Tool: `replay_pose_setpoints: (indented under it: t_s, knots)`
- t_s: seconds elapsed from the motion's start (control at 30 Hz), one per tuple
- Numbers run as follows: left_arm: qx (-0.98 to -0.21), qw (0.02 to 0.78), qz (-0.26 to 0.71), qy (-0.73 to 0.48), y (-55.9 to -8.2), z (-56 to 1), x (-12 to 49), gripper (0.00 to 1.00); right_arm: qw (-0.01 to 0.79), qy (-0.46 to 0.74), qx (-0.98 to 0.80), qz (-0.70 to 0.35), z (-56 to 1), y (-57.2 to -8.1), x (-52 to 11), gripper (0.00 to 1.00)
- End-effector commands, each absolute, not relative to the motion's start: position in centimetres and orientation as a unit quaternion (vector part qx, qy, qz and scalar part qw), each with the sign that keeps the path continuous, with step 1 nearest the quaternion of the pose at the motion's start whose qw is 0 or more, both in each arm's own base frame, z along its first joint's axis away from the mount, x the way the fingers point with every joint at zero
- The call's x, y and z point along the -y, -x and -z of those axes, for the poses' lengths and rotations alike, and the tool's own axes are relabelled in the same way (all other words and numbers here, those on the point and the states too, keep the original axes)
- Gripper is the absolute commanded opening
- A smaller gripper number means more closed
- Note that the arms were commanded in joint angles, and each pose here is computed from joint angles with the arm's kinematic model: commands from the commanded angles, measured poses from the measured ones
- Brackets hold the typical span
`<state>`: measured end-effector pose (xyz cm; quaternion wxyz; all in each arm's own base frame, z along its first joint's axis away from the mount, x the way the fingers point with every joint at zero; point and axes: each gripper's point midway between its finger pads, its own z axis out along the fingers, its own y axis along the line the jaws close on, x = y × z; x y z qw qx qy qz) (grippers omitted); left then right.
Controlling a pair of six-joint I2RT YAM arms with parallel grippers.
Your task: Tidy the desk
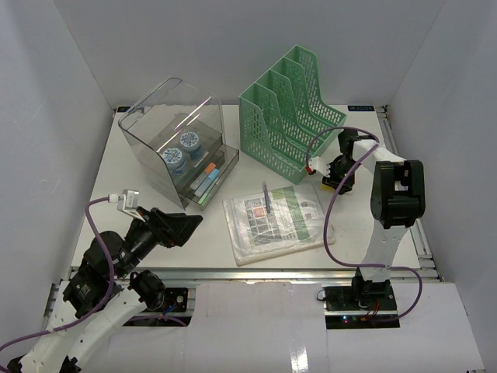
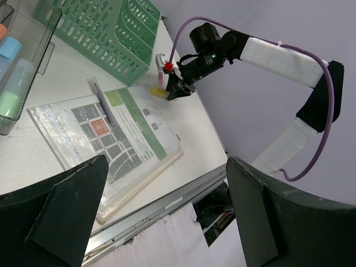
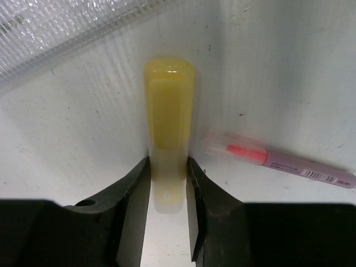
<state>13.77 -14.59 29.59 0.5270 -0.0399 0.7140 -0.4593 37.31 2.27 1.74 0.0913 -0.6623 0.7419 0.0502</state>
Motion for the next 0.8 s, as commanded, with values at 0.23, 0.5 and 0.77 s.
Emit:
replay_pose_setpoints:
  t_s: [0.23,0.5,0.77]
  knots:
    - [-0.720,0.520,0.458,0.043,-13.9,-29.0,14.8,0.98,0.095,0.676,-0.726,-0.081,-3.7,-33.7,-3.2,0.11]
    - [-0.728,0.523,0.441,0.040,-14.4,-28.0,14.8,0.98,0.192,0.751,-0.630,-0.047,-13.2,-31.5,-12.3,0.08]
    - [-0.717,0.534,0.445,0.044,-14.0,-29.3,14.1,0.98,0.339,0.838,-0.418,0.090,-22.6,-32.5,-31.1,0.08]
